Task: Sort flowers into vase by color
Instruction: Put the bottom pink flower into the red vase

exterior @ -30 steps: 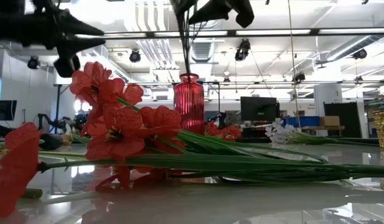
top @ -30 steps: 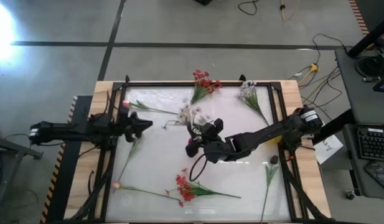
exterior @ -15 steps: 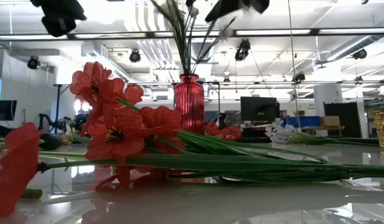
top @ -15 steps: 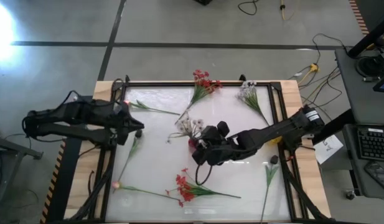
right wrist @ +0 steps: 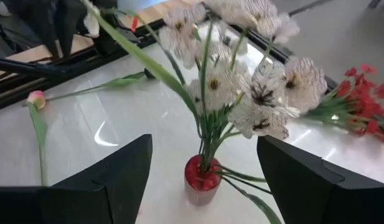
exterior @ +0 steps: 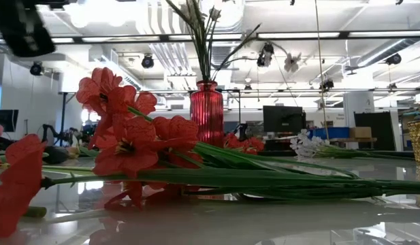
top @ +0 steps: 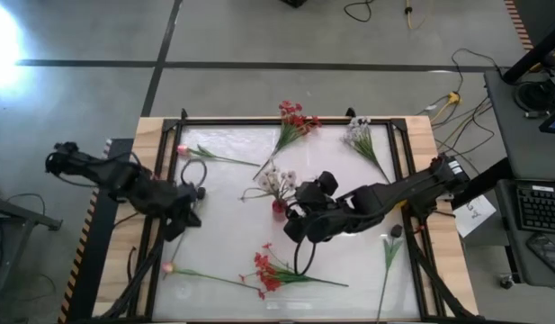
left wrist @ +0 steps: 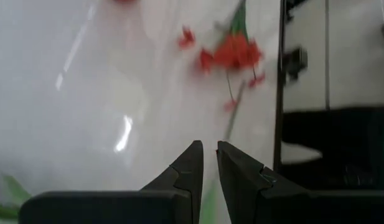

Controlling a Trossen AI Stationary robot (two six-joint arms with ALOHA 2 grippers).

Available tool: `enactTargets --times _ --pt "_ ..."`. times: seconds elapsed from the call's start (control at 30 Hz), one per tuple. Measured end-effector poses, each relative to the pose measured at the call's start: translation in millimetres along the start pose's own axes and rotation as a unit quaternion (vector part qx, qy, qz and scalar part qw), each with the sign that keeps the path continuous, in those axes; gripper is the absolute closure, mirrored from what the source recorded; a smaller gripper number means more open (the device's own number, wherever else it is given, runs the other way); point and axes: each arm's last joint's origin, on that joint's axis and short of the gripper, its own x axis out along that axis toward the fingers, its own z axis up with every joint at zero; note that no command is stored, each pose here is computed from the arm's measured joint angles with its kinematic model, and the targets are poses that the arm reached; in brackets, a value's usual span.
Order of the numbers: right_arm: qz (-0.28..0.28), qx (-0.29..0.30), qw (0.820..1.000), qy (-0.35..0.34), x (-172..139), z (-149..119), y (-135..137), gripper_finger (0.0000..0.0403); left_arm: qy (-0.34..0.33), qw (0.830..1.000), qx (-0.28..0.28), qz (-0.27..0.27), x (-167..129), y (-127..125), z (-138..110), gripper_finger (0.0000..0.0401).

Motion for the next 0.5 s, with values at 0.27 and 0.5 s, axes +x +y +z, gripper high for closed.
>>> enactTargets --times 0.27,0.5 --pt "-0.014 -0.025 0.999 -0.044 -14.6 19.9 -1.9 0.0120 0.120 0.992 0.049 0.003 30.3 -26.3 -35.3 0.0362" --pt "-0.054 -0.046 0.993 -0.093 -27.1 30.3 -2.3 0.0121 0.183 0.978 0.072 0.067 62.8 -35.3 -52.0 0.0330"
